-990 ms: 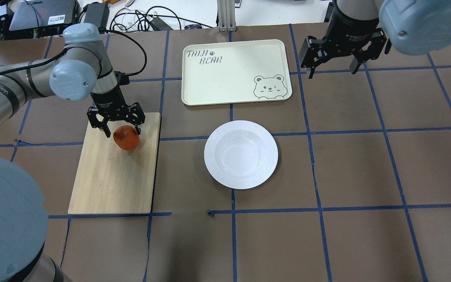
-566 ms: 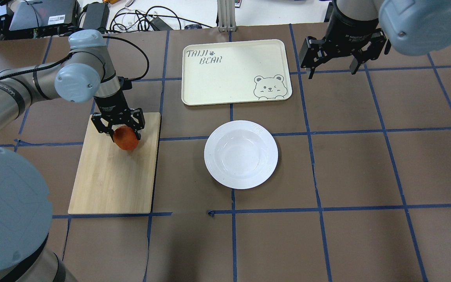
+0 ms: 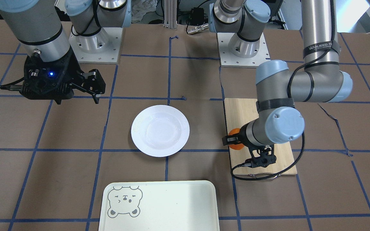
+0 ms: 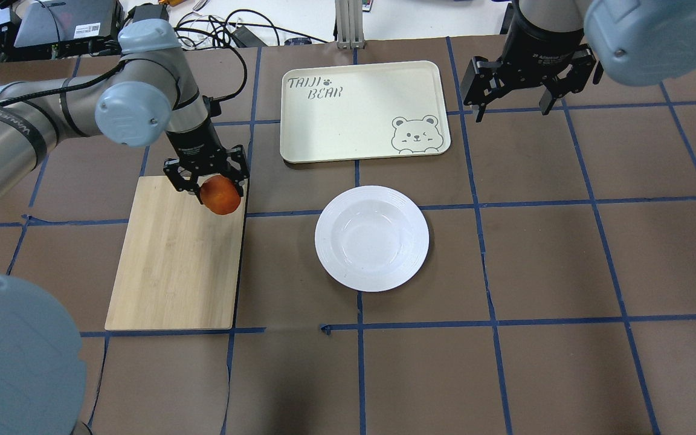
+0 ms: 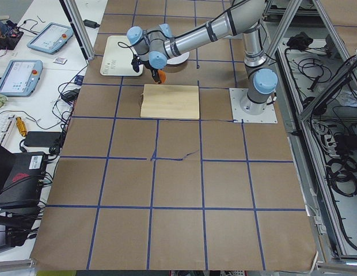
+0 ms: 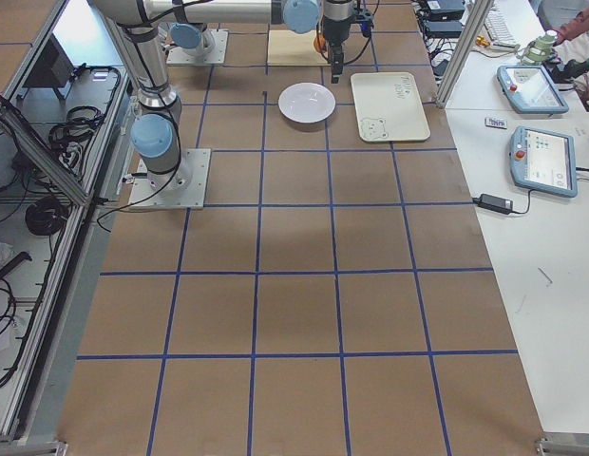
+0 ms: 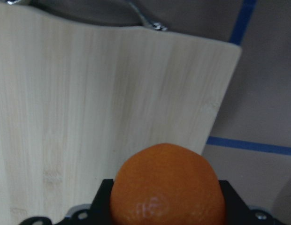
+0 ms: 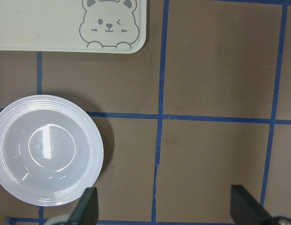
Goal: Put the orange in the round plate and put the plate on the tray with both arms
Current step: 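Carry the orange with the left gripper over the white plate and lower, then release the orange and raise the left gripper while the right gripper reaches toward the plate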
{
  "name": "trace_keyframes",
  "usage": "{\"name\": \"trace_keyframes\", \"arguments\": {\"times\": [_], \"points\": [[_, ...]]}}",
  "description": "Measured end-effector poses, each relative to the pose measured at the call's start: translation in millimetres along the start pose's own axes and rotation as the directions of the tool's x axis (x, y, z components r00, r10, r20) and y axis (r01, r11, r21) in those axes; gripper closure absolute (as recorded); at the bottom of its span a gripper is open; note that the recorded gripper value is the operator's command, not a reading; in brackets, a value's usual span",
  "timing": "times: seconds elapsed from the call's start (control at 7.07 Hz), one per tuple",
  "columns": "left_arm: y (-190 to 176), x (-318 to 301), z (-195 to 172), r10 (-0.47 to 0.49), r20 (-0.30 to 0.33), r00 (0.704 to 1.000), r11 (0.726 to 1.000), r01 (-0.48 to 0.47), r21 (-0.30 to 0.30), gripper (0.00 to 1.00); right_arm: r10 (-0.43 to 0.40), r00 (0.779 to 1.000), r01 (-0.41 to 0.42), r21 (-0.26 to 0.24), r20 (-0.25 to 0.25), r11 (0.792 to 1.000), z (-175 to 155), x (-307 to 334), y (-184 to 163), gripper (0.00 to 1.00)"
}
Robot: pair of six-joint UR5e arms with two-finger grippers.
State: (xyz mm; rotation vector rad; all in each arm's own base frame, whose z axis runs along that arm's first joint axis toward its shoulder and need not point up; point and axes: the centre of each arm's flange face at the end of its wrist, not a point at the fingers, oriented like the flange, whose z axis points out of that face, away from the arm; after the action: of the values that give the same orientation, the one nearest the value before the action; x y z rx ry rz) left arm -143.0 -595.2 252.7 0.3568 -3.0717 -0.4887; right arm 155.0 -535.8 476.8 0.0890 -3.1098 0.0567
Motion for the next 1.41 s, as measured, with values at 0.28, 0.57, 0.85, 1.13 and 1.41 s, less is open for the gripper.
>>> {"name": "trace_keyframes", "arguments": {"times": [0.28, 0.57, 0.85, 1.13, 1.41], "points": [[54.2, 94.2, 2.4, -0.133, -0.038, 0.99, 0.991, 0.134, 0.02, 1.0, 0.0, 1.0, 0.0, 0.0, 0.0, 1.0, 0.0, -0.2, 0.0, 0.0], [91.2, 168.3, 35.8, -0.217, -0.127, 0.968, 0.976, 0.214, -0.038, 1.0, 0.0, 1.0, 0.0, -0.002, 0.0, 1.0, 1.0, 0.0, 0.2, 0.0], [102.6, 193.5, 80.9, -0.217, -0.147, 0.965, 0.976, 0.211, -0.061, 0.0, 0.001, 1.0, -0.001, 0.0, 0.0, 1.0, 2.8, 0.2, 0.0, 0.0], [103.2, 194.8, 83.3, -0.225, -0.165, 0.96, 0.974, 0.221, -0.045, 0.0, -0.001, 1.0, 0.001, -0.005, 0.002, 1.0, 9.8, 0.9, 0.0, 0.0], [80.4, 164.3, 29.3, -0.281, -0.225, 0.933, 0.958, 0.286, -0.013, 0.0, 0.014, 0.998, -0.013, -0.02, 0.056, 1.0, 38.0, 8.4, -0.9, 0.0]]}}
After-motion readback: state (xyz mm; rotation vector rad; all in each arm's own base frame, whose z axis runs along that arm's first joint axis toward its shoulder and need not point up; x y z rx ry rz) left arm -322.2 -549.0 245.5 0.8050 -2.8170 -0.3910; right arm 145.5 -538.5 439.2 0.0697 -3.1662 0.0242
